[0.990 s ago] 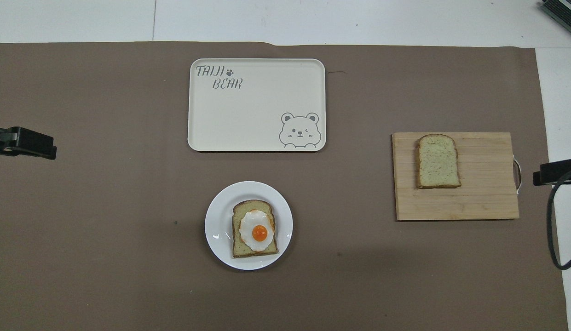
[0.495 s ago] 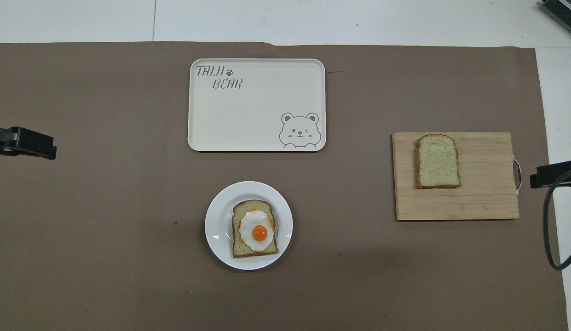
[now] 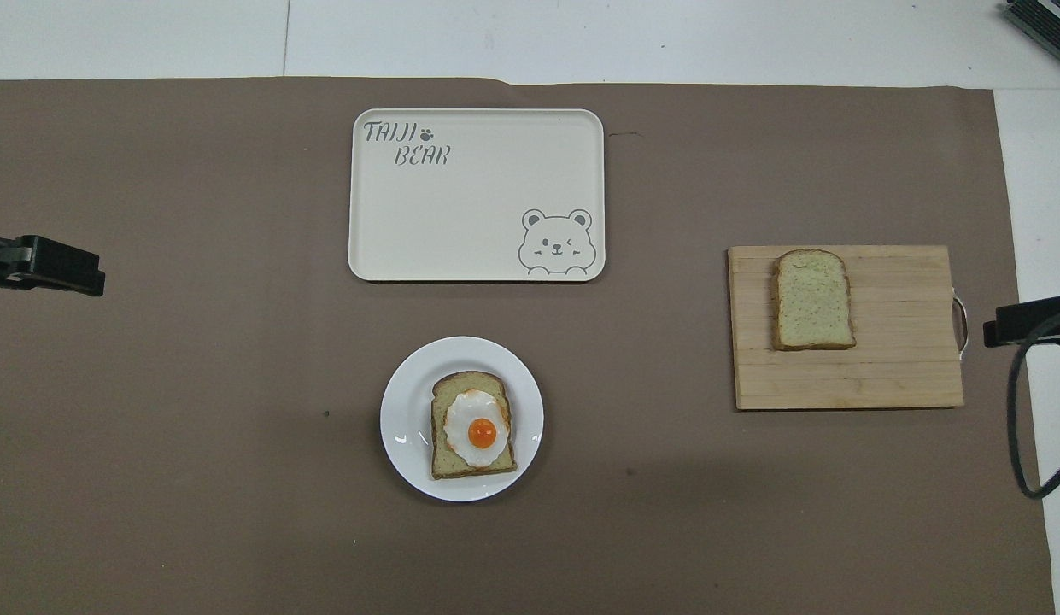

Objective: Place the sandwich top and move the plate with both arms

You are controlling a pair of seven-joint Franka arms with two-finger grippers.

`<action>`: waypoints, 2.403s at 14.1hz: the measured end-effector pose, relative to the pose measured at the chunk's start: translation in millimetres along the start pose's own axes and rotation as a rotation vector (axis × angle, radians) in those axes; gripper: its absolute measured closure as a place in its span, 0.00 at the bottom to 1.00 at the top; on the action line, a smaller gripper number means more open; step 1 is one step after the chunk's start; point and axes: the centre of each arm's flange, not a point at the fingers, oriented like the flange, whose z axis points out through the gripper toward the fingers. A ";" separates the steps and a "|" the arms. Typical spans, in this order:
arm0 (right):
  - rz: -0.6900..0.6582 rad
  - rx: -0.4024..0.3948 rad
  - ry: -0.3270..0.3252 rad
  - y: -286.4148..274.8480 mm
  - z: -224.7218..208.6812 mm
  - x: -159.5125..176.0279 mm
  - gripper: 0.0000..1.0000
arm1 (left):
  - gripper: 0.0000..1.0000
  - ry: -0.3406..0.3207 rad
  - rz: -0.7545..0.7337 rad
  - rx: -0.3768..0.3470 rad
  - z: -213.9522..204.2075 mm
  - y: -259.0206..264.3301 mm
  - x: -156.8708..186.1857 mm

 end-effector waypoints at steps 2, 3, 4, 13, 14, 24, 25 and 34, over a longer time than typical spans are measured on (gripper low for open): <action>0.000 0.000 0.006 -0.1 0.5 0.9 0.00 | 0.00 0.000 0.000 0.000 0.0 0.0 0.0; 0.000 0.000 0.006 -0.2 0.7 1.1 0.00 | 0.00 0.000 0.000 0.000 0.0 0.0 0.0; -0.001 0.000 0.006 -0.3 0.9 1.1 0.00 | 0.00 0.000 0.000 0.000 0.0 0.0 0.0; -0.001 0.000 -0.002 -0.6 5.1 1.2 0.00 | 0.00 0.000 0.000 0.000 0.0 0.0 0.0; -0.001 0.000 -0.003 -0.6 5.2 1.2 0.00 | 0.00 0.000 0.000 0.000 0.0 0.0 0.0; -0.004 0.001 0.049 -2.2 28.8 15.1 0.00 | 0.00 0.000 0.000 0.000 0.0 0.0 0.0; -0.006 0.000 0.058 -2.9 37.8 20.1 0.00 | 0.00 0.000 0.000 0.000 0.0 0.0 0.0; -0.120 0.054 0.066 -9.5 148.2 92.6 0.00 | 0.00 0.000 0.000 0.000 0.0 0.0 0.0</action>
